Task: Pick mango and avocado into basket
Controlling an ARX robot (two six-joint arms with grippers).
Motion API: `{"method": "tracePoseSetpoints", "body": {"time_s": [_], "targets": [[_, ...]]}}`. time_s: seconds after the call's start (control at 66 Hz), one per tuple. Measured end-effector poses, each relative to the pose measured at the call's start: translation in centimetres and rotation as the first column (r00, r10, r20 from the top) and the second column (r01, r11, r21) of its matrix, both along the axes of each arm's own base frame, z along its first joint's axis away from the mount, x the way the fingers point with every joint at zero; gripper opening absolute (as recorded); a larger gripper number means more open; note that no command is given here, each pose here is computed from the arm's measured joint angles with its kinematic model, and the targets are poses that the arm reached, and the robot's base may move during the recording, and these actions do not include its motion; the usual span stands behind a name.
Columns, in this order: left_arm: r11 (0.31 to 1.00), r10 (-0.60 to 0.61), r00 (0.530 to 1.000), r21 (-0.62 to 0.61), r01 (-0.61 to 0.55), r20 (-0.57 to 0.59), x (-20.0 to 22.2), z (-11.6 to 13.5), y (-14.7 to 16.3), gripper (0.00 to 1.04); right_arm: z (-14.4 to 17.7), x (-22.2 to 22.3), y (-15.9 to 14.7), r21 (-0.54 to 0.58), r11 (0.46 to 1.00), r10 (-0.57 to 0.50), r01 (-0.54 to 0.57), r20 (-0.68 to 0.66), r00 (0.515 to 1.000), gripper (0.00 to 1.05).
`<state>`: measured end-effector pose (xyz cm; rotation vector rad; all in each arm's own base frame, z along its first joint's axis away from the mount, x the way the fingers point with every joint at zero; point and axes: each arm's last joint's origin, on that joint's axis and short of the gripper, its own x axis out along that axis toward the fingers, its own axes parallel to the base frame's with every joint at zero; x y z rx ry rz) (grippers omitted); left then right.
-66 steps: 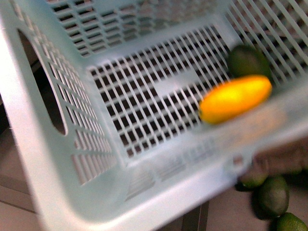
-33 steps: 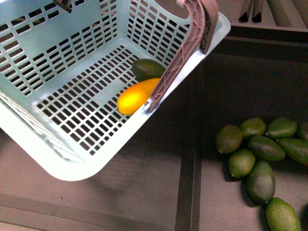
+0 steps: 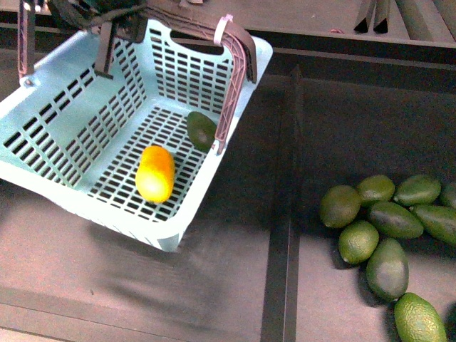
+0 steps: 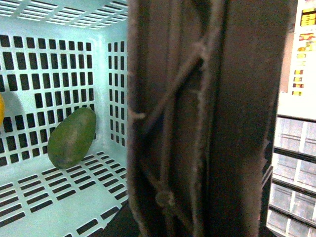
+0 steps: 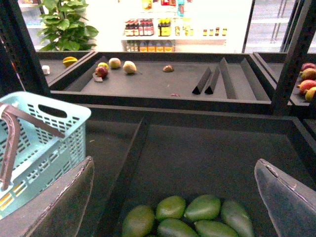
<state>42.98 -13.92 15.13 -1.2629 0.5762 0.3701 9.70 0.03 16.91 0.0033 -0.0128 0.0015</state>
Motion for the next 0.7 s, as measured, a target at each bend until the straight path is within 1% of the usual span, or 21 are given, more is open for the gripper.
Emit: {"method": "tracePoseSetpoints", "body": {"time_s": [0.091,0.318,0.333,0.363,0.379,0.409,0.439,0.454,0.469,0.5,0.53,0.545,0.56,0.576,0.591,0.606,0.651,0.666,0.697], "targets": [[1.000,0.010,0.999,-0.011,-0.011,-0.038,0.1,-1.6,0.0,0.14,0.0,0.0,0.0,0.000,1.000,0.000,0.000,0.000,1.000,0.96],[0.999,0.031,0.998,-0.032,-0.033,-0.060,-0.1,-2.4,0.6,0.14,0.0,0.0,0.0,0.000,1.000,0.000,0.000,0.000,1.000,0.96],[0.999,0.033,0.998,-0.034,-0.035,-0.060,-0.1,-2.4,0.6,0.15,0.0,0.0,0.0,0.000,1.000,0.000,0.000,0.000,1.000,0.96],[0.999,0.036,0.998,-0.028,-0.038,-0.058,-0.2,-2.5,0.7,0.19,0.0,0.0,0.0,0.000,1.000,0.000,0.000,0.000,1.000,0.96],[0.973,0.189,0.982,0.139,-0.185,-0.015,-8.9,3.7,3.3,0.96,0.0,0.0,0.0,0.000,1.000,0.000,0.000,0.000,1.000,0.96],[0.974,0.169,0.986,0.153,-0.164,-0.015,-8.9,3.5,3.3,0.96,0.0,0.0,0.0,0.000,1.000,0.000,0.000,0.000,1.000,0.96],[0.981,0.055,0.996,0.180,-0.067,0.067,-8.9,2.8,3.5,0.90,0.0,0.0,0.0,0.000,1.000,0.000,0.000,0.000,1.000,0.96],[0.977,-0.017,0.993,0.214,-0.010,0.120,-9.0,2.4,3.7,0.86,0.0,0.0,0.0,0.000,1.000,0.000,0.000,0.000,1.000,0.96],[0.971,-0.051,0.988,0.238,0.015,0.145,-9.2,2.2,3.8,0.84,0.0,0.0,0.0,0.000,1.000,0.000,0.000,0.000,1.000,0.96],[0.935,-0.164,0.957,0.346,0.075,0.237,-10.1,1.3,4.4,0.77,0.0,0.0,0.0,0.000,1.000,0.000,0.000,0.001,1.000,0.96],[0.852,-0.288,0.910,0.513,0.103,0.297,-11.2,0.8,5.1,0.70,0.0,0.0,0.0,0.000,1.000,-0.001,0.001,0.000,1.000,0.96],[0.845,-0.298,0.902,0.527,0.096,0.313,-11.5,0.8,5.3,0.68,0.0,0.0,0.0,0.000,1.000,-0.001,0.001,0.000,1.000,0.96],[0.797,-0.342,0.880,0.598,0.086,0.329,-12.1,0.8,5.8,0.65,0.0,0.0,0.0,0.000,1.000,0.000,0.000,0.000,1.000,0.96],[0.733,-0.389,0.859,0.676,0.070,0.333,-12.7,1.0,6.2,0.61,0.0,0.0,0.0,0.000,1.000,0.000,0.000,0.000,1.000,0.96],[0.698,-0.412,0.841,0.715,0.044,0.350,-13.3,1.4,6.6,0.58,0.0,0.0,0.0,0.000,1.000,0.000,0.000,0.000,1.000,0.96],[0.633,-0.447,0.824,0.774,0.018,0.347,-13.8,1.8,7.0,0.54,0.0,0.0,0.0,0.000,1.000,0.000,0.000,0.000,1.000,0.96],[0.533,-0.484,0.802,0.845,-0.045,0.349,-15.0,2.7,8.0,0.45,0.0,0.0,0.0,0.000,1.000,0.000,0.000,0.000,1.000,0.96],[0.486,-0.501,0.799,0.872,-0.059,0.333,-15.4,2.9,8.3,0.42,0.0,0.0,0.0,0.000,1.000,0.000,0.000,0.000,1.000,0.96],[0.434,-0.517,0.797,0.898,-0.071,0.313,-16.3,3.1,8.9,0.34,0.0,0.0,0.0,0.000,1.000,0.000,0.000,0.000,1.000,0.96]]}}
